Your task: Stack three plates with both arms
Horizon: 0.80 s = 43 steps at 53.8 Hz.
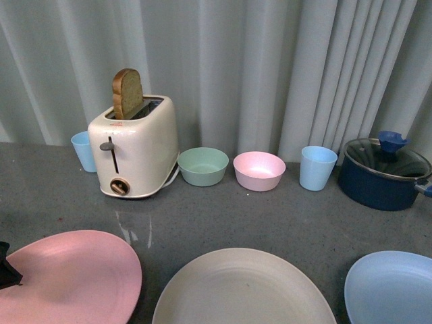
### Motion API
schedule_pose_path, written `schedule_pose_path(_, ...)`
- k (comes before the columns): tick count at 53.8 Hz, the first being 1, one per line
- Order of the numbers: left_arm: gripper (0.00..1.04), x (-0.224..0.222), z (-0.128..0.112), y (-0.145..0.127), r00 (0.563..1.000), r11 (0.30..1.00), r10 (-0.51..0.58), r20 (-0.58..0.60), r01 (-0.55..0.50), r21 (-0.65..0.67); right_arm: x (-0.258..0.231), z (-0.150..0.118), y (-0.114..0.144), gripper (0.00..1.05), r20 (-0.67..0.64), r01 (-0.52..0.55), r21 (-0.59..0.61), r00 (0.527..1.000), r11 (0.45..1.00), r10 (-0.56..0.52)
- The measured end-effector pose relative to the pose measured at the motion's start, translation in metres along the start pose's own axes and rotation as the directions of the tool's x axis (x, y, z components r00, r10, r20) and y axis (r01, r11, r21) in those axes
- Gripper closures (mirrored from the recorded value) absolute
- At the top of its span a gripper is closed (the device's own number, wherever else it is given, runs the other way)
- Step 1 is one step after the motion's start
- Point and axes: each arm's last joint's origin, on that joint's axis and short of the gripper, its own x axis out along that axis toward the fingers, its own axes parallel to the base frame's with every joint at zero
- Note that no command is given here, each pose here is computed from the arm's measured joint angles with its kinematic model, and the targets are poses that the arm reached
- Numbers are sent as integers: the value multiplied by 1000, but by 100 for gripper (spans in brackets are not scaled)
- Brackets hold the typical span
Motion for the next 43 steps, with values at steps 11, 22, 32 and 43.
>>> schedule_pose_path(11,7,6,0,-1,1000,1000,5,-16,-5,2,0,0,0,7,0,0,0,1000,1000,0)
schedule_pose_path(22,7,7,0,-4,999,1000,-7,-31,7,5,0,0,0,7,0,0,0,1000,1000,0)
schedule_pose_path(32,7,13,-1,-7,999,1000,-6,-47,6,9,0,0,0,7,0,0,0,1000,1000,0)
schedule_pose_path(43,7,15,-4,-7,998,1000,1,-66,-1,6,0,0,0,7,0,0,0,1000,1000,0)
